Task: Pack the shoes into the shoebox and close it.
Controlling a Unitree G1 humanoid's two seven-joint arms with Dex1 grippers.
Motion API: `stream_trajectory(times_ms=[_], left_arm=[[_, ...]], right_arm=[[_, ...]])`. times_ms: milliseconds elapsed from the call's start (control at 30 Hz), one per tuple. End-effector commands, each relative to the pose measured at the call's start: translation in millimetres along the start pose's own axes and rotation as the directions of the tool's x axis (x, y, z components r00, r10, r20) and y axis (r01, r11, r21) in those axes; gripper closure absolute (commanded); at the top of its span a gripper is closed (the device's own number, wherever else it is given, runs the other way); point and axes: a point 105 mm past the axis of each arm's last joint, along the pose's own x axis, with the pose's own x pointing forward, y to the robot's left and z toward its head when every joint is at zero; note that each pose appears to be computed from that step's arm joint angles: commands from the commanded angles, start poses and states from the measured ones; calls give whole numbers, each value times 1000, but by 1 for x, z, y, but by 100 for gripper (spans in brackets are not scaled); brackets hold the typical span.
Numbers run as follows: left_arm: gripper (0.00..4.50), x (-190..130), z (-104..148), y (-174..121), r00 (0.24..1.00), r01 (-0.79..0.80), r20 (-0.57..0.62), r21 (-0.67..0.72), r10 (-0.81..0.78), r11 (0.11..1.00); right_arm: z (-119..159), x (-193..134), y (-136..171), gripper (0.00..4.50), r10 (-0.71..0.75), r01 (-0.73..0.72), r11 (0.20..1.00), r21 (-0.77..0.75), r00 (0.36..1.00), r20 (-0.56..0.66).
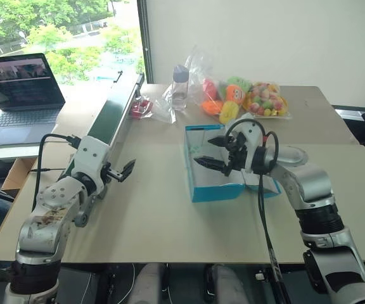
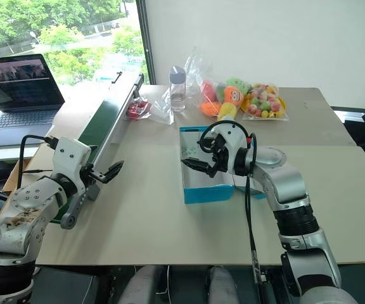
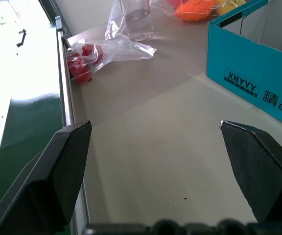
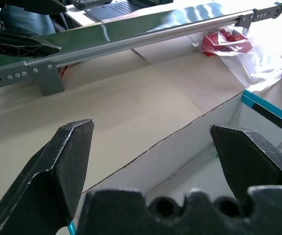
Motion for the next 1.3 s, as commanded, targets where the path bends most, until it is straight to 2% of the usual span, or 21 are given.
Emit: stream_trajectory(times_ms=[33,133,267,400,600,767,1033,1300], left_arm=[[0,-3,4,15,997,-79,15,-8,79,997],[0,-5,-1,34,983,-183,9,-84,185,979],[0,-11,1,63,942,-334,11,-76,336,939],[0,-12,5,76,910,-413,14,-72,415,908],[0,-6,23,55,949,-279,96,-180,299,943],[0,4,23,31,975,-182,106,-112,194,977],[0,15,23,30,971,-199,122,-70,206,978],[0,19,21,36,960,-238,130,-94,249,967]], right_arm=[[17,-4,-4,2,-11,14,999,-43,999,51],[30,-2,-13,2,-64,74,994,-86,992,109],[43,2,-31,2,-181,207,964,-167,970,160],[42,8,-31,2,-165,197,964,-180,971,175],[35,13,-15,2,-40,52,996,-72,987,158],[39,15,3,2,34,-28,999,-38,985,167],[41,11,12,2,57,-54,998,-22,987,148],[45,9,18,2,69,-71,997,12,986,152]])
